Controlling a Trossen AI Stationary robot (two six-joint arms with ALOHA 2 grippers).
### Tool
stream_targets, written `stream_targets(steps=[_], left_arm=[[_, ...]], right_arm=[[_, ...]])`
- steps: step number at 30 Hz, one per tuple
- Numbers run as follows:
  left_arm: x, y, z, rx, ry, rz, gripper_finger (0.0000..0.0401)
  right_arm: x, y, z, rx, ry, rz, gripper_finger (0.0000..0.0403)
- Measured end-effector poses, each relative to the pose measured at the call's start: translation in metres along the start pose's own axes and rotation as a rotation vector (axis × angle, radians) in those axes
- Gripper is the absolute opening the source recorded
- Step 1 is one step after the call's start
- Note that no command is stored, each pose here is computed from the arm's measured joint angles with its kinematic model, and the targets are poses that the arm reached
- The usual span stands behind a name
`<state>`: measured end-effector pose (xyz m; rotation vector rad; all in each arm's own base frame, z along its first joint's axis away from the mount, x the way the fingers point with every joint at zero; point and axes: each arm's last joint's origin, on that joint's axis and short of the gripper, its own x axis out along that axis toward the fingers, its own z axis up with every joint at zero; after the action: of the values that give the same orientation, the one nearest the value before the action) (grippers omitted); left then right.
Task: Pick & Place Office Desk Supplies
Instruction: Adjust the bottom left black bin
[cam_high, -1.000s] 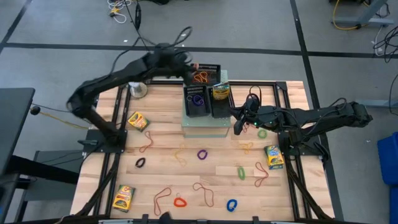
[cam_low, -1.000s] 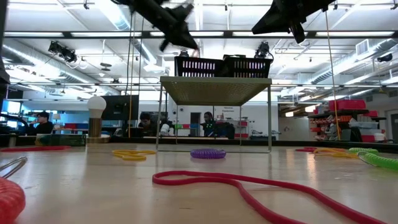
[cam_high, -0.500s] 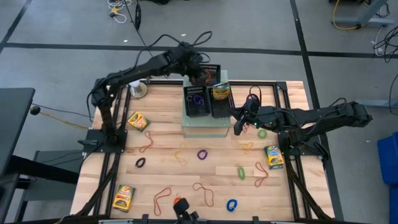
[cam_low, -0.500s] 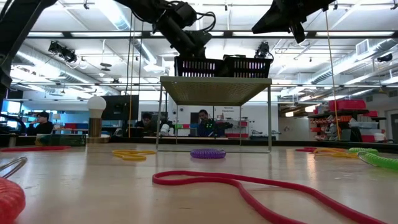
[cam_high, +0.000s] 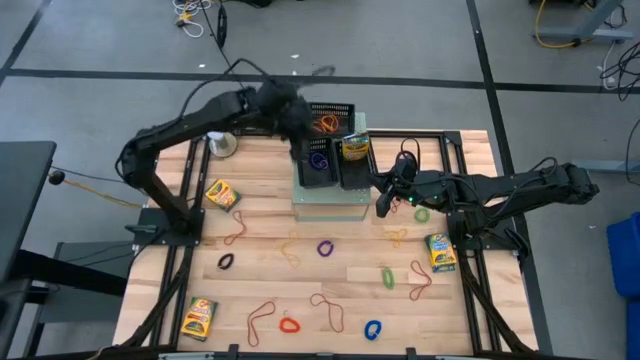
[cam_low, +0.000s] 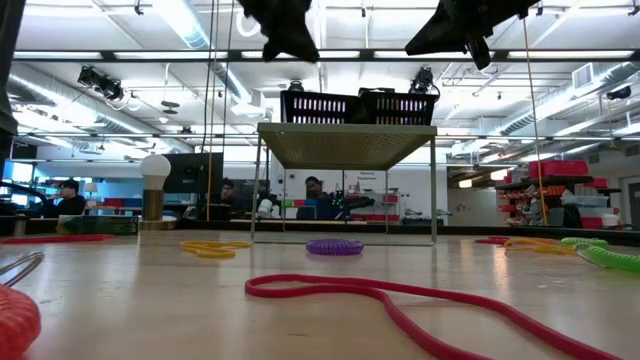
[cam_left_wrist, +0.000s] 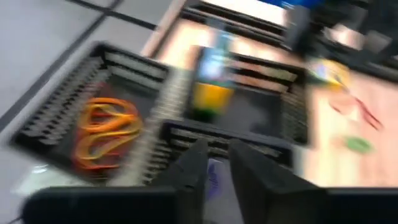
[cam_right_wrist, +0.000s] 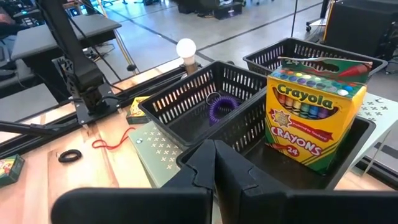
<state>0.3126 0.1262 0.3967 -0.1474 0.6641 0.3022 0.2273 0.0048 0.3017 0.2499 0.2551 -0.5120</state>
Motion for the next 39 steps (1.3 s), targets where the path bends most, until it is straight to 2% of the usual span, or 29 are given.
stream_targets(steps=[3,5,8,12,20,26,33,39], left_arm=[[0.002,-0.021,-0.006,0.050,0.058,-0.091,0.0017],[0.010,-0.032,-0.009,0.082,0.091,-0.101,0.0008],[0.024,-0.038,-0.014,0.129,0.143,-0.066,0.0006],[0.040,-0.038,-0.019,0.134,0.199,-0.075,0.0005],[0.055,-0.040,-0.037,0.187,0.376,-0.091,0.0005],[0.054,-0.050,-0.039,0.237,0.394,-0.122,0.0005],[0.051,-0.050,-0.046,0.251,0.468,-0.114,0.0005],[0.040,-0.049,-0.043,0.260,0.447,-0.092,0.0005]], right_arm=[[0.000,0.000,0.000,-0.014,0.000,0.000,0.0009],[0.000,0.000,0.000,-0.019,0.000,0.000,0.0009],[0.000,0.000,0.000,-0.023,0.000,0.000,0.0009],[0.000,0.000,0.000,-0.031,0.000,0.000,0.0009],[0.000,0.000,0.000,-0.031,-0.001,0.000,0.0009],[0.000,0.000,0.000,-0.031,-0.001,0.000,0.0009],[0.000,0.000,0.000,-0.039,-0.001,0.000,0.0009],[0.000,0.000,0.000,-0.036,-0.002,0.001,0.0009]])
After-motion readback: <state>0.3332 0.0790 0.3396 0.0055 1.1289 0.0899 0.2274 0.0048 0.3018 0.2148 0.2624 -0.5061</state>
